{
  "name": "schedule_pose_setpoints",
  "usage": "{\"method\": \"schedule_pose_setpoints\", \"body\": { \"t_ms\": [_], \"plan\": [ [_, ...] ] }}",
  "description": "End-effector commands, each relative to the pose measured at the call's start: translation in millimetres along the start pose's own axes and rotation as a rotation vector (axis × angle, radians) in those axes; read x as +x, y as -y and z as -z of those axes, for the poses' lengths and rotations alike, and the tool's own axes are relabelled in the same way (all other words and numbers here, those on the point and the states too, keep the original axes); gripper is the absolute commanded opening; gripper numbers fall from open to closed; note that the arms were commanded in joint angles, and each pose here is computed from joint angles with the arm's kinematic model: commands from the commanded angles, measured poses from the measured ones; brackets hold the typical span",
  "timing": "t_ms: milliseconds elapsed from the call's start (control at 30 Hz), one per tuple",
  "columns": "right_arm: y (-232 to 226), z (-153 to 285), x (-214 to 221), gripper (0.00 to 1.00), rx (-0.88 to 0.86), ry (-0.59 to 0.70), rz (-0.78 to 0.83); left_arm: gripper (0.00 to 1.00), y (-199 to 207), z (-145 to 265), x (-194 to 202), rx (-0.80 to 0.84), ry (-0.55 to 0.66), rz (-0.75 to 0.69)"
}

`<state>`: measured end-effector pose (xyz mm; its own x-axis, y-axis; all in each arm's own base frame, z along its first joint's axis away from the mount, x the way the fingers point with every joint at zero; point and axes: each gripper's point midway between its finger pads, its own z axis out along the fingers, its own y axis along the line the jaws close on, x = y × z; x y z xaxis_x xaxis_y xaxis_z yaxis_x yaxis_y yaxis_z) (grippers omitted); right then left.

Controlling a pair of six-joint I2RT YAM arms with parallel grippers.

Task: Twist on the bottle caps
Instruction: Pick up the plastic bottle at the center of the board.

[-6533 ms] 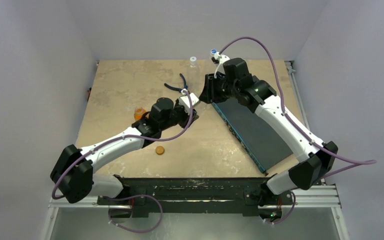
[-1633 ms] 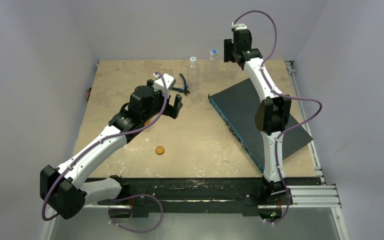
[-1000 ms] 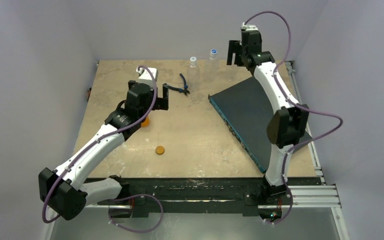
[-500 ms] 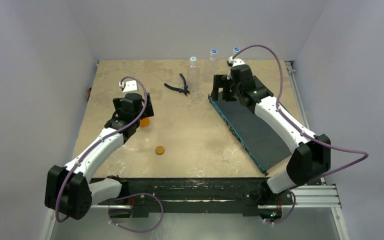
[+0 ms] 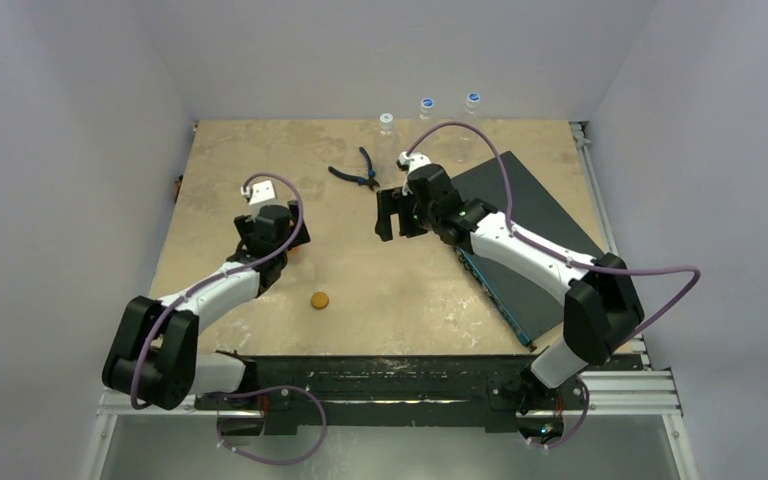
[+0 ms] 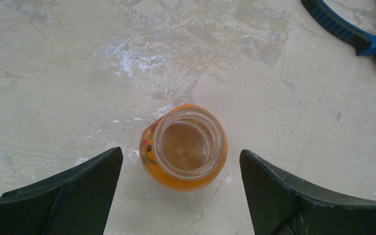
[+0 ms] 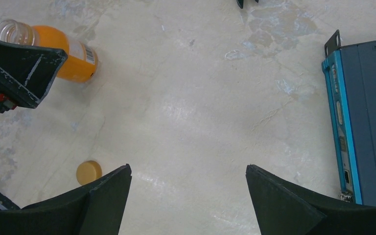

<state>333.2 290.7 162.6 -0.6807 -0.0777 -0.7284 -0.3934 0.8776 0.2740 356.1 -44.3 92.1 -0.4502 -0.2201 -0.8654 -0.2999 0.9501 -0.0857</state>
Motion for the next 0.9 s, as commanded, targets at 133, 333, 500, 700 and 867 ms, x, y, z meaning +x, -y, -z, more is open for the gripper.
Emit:
{"method": "schedule_pose_setpoints", "body": {
  "t_ms": [133, 333, 500, 700, 867],
  "plan": [
    [-13, -9, -3, 0.9, -0.046, 0.048, -0.001, 0.85, -8, -4, 2, -0.012, 0.175, 0.138],
    [-20, -12, 0, 0.9, -0.064, 0.049, 0.01, 0.85, -1, -3, 15, 0.006, 0.252, 0.105],
    [-20, -14, 3, 0.89, -0.069, 0.052, 0.016, 0.77, 7, -10, 9, 0.026, 0.287, 0.096],
    [-20, -11, 2, 0.88, -0.073, 0.064, 0.019, 0.47, 39, -18, -13, 0.128, 0.297, 0.003],
    [-27, 7, -13, 0.89, -0.111, 0.1, 0.038, 0.38, 101, 12, -53, 0.459, 0.259, -0.146]
  ]
}}
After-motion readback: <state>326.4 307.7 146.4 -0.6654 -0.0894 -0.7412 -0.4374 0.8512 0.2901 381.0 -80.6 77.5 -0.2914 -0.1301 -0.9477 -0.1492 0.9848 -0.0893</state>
